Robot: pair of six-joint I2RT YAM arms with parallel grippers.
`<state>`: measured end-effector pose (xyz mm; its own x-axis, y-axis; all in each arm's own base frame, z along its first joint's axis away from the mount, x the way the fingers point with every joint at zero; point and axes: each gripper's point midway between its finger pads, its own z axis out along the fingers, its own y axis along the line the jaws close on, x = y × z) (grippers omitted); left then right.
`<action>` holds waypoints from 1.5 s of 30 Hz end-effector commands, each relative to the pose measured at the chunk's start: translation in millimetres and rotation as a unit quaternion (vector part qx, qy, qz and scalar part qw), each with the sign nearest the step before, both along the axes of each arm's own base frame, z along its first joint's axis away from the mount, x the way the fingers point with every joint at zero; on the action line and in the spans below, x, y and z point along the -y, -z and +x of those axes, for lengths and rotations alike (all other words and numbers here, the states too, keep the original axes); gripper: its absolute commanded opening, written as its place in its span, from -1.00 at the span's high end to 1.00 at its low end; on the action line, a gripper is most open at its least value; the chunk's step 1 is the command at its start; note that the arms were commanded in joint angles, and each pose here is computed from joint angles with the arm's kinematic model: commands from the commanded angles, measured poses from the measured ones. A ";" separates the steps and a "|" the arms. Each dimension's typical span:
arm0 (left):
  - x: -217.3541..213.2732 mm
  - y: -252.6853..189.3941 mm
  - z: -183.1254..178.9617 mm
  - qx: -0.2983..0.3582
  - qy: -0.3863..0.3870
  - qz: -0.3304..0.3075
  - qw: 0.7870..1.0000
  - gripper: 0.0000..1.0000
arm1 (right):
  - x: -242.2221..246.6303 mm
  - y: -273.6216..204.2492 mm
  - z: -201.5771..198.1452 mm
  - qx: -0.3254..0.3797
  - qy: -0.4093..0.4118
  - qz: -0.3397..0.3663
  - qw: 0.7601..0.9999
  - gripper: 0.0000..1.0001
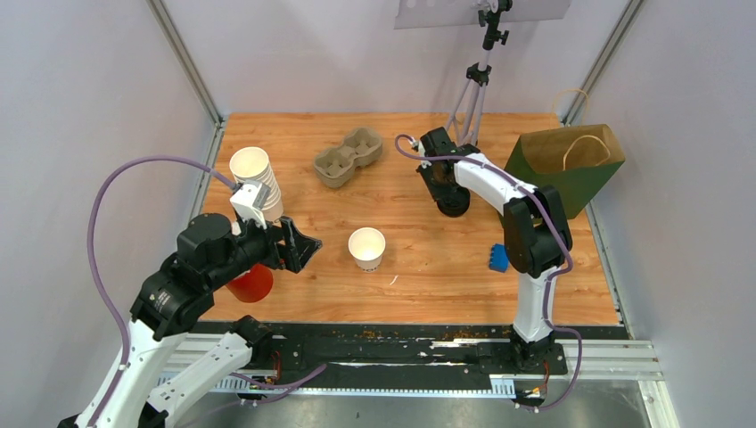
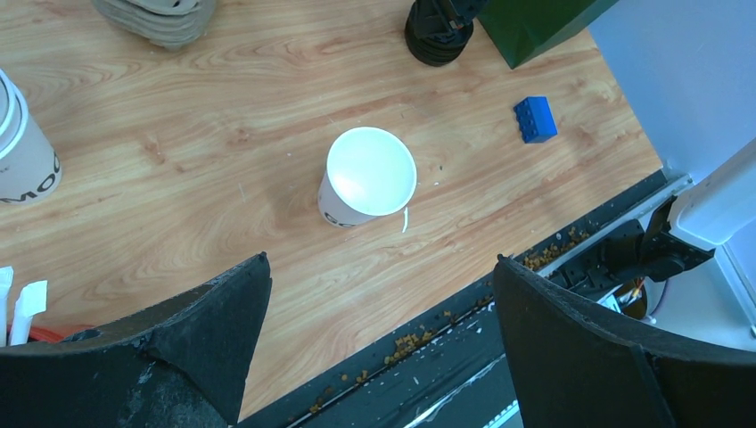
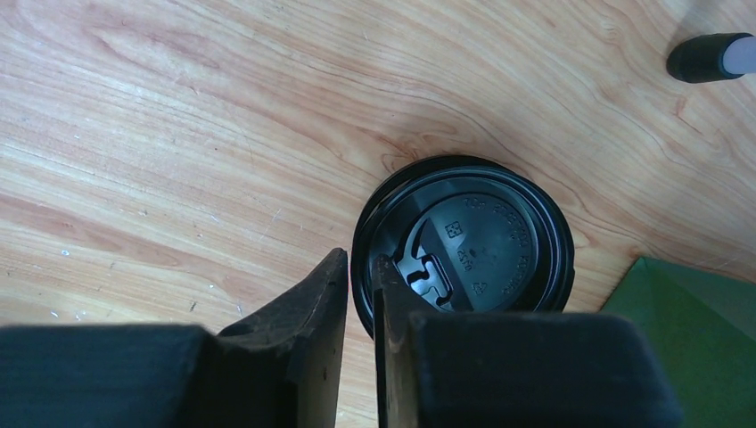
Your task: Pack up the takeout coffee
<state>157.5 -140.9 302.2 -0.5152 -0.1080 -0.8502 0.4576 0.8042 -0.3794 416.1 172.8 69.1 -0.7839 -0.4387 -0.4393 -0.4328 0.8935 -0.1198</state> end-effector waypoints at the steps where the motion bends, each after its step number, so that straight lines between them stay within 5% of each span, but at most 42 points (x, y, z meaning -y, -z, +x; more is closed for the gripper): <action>1: 0.9 -3.1 4.7 0.018 0.001 0.003 1.000 -1.00 | -4.1 -2.9 9.8 0.008 0.002 0.013 1.000 0.64; 18: -1.3 -3.1 4.5 0.018 -0.002 0.007 1.000 -1.00 | -3.5 1.6 11.6 -0.002 0.002 0.020 1.000 0.72; 26: -1.7 -6.0 4.6 0.020 -0.003 0.007 1.000 -1.00 | -6.3 -12.2 11.0 0.004 -0.005 0.029 1.000 1.00; 45: -10.1 -1.6 6.3 0.018 -0.012 0.039 0.999 -1.00 | -3.0 -65.8 -2.6 0.039 -0.005 0.052 0.998 1.00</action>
<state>161.5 -135.9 297.4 -0.5039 -0.0814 -0.8599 0.4483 0.8263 -0.3410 407.0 171.7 96.0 -0.7860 -0.4241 -0.4497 -0.4426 0.8940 -0.0695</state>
